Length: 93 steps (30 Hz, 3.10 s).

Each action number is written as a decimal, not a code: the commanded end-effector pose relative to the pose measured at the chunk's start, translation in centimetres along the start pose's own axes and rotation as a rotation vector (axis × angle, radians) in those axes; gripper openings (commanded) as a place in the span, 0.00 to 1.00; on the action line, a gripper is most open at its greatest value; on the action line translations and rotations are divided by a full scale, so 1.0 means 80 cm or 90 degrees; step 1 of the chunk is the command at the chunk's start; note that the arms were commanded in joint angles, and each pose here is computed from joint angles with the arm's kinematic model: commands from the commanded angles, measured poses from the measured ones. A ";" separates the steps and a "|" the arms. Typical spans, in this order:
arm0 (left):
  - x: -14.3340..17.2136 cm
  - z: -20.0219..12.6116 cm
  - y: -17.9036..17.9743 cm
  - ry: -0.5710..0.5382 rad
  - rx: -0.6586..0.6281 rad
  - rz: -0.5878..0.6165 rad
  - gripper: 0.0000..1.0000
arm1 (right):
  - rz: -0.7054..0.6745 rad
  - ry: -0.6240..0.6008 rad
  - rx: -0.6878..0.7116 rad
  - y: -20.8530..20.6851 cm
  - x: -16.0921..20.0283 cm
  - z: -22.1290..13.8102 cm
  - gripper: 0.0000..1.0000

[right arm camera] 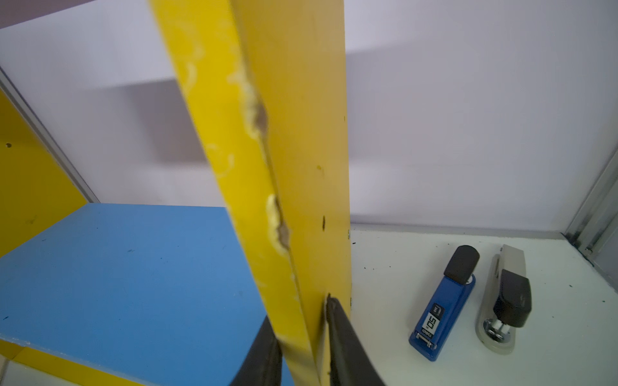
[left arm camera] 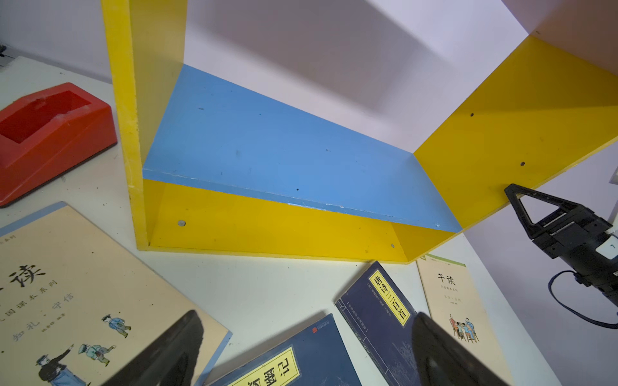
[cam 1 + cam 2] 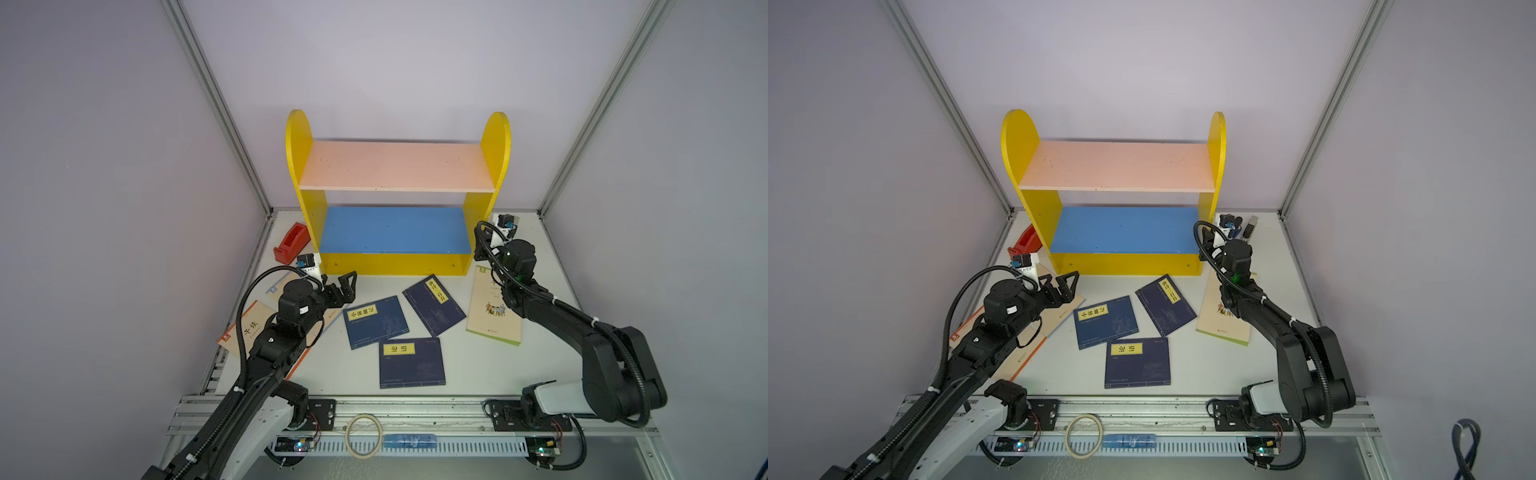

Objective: Stacking books/files
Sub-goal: Move the bookshelf to the top-center of the table, then pick up the book from the middle-right of the table.

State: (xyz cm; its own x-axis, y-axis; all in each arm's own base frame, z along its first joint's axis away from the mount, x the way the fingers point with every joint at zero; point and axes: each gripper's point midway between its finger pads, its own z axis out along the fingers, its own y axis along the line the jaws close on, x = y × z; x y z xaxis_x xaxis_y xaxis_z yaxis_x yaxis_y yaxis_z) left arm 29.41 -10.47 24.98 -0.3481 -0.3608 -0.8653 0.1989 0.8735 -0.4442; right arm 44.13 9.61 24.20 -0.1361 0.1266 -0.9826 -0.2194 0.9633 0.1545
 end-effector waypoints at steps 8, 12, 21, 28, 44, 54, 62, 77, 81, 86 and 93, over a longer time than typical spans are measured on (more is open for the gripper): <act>-0.014 -0.001 -0.003 -0.021 -0.002 0.006 1.00 | 0.001 -0.031 0.015 -0.002 -0.023 -0.032 0.15; -0.013 0.000 -0.002 -0.016 -0.007 0.005 1.00 | 0.000 -0.029 0.011 0.000 -0.024 -0.047 0.16; -0.012 0.002 0.001 -0.011 -0.015 0.003 1.00 | -0.006 -0.003 -0.014 0.008 -0.018 -0.054 0.13; -0.013 0.002 0.000 -0.010 -0.014 0.003 1.00 | -0.007 0.004 -0.094 0.029 -0.014 -0.050 0.10; -0.008 0.006 0.002 -0.002 -0.018 0.000 1.00 | 0.003 0.027 -0.139 0.038 -0.002 -0.030 0.12; -0.010 0.005 0.004 -0.003 -0.025 -0.008 1.00 | 0.039 0.012 -0.072 0.016 -0.006 -0.041 0.55; -0.019 -0.001 0.013 -0.009 -0.063 -0.042 1.00 | 0.118 0.001 0.016 -0.012 -0.002 -0.072 0.72; -0.027 -0.042 0.013 -0.003 0.005 -0.306 1.00 | 0.298 0.153 0.304 -0.088 0.085 -0.181 0.92; 0.021 -0.023 -0.023 0.134 0.022 -0.349 1.00 | 0.345 0.275 0.331 -0.101 0.110 -0.187 0.95; 0.058 -0.012 -0.090 0.223 0.060 -0.269 1.00 | 0.484 0.329 0.288 -0.117 0.159 -0.181 0.95; 0.117 0.012 -0.132 0.299 0.064 -0.257 1.00 | 0.475 0.364 0.390 -0.148 0.197 -0.203 0.98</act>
State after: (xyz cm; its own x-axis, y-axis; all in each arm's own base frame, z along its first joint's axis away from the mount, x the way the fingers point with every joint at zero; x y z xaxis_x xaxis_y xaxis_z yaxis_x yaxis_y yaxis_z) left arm 24.29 -22.47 21.84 -0.7791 -0.4292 -0.4570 0.0695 0.6653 -0.7433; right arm 29.61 -2.92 9.45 -0.5053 0.7336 -0.4543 0.5501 0.6795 0.4854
